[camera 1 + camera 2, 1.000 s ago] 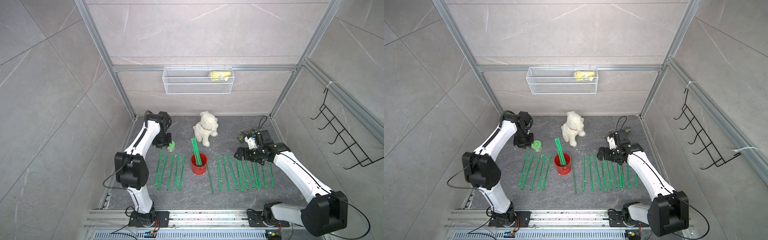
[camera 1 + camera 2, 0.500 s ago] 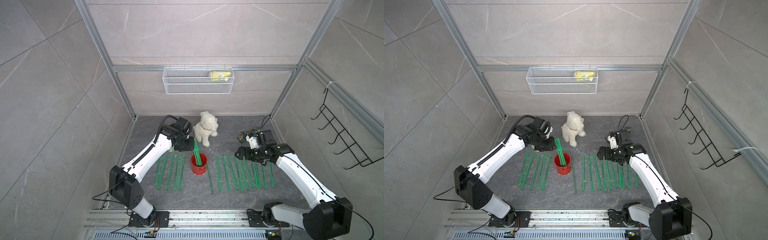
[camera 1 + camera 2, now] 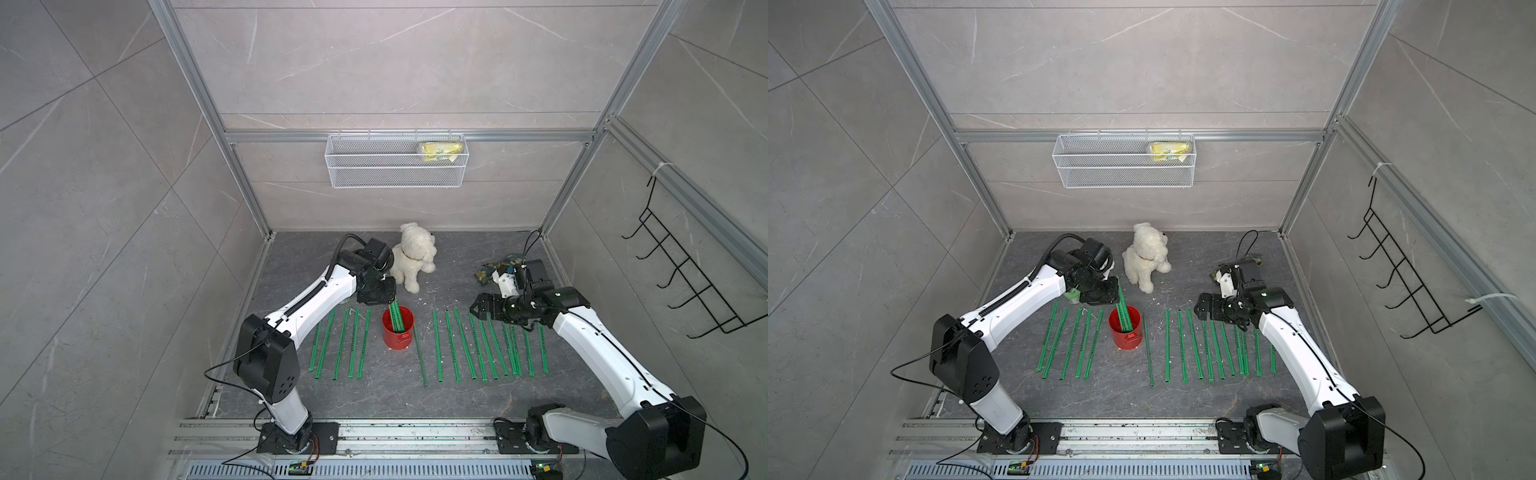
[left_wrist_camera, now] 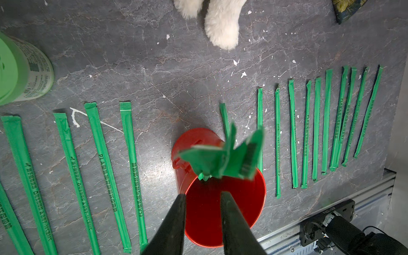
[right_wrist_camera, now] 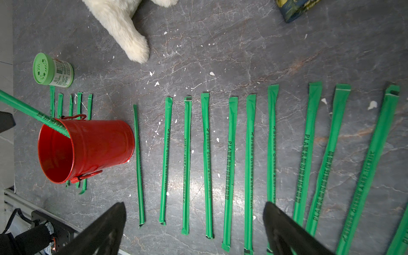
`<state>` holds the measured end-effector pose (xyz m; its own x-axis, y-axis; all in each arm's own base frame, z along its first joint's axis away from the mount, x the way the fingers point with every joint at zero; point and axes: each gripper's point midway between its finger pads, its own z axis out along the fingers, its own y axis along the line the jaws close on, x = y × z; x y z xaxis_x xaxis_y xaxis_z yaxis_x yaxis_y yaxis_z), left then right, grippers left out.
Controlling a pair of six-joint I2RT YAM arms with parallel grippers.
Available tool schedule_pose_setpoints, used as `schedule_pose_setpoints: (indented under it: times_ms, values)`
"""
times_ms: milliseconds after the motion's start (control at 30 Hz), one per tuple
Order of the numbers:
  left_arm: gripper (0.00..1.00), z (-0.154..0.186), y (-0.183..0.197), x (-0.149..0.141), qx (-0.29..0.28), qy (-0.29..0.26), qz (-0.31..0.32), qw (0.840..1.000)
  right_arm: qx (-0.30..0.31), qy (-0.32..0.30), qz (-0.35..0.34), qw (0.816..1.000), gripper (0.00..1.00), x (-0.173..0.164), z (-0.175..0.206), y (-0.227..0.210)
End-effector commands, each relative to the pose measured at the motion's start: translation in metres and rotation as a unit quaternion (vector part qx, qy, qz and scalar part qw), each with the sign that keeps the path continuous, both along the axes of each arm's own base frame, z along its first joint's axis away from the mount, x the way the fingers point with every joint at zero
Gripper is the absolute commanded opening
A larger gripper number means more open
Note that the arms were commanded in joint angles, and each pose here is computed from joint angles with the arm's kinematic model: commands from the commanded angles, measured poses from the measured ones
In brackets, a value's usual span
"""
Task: Take the straws out of the storage container
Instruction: Pick up the straw from the container.
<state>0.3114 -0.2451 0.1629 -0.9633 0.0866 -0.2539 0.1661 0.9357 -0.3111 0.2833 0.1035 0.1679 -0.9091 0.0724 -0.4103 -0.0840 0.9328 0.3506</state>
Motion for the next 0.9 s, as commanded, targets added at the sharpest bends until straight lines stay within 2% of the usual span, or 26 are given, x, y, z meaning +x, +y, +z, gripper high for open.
schedule_pose_setpoints:
  times_ms: [0,333,867]
  values:
    - [0.30,0.001,-0.002,0.003,-0.001,-0.004,0.000,1.000,0.000,-0.006,0.002,1.000,1.00,-0.001,0.008,0.001]
    - [0.25,-0.011,-0.002,0.007,0.016,0.003,-0.003,1.000,-0.003,-0.002,0.003,1.000,1.00,-0.002,0.006,0.000]
    - [0.24,-0.012,-0.012,0.008,0.017,-0.001,-0.016,1.000,-0.003,-0.003,0.004,1.000,1.00,-0.001,0.007,0.001]
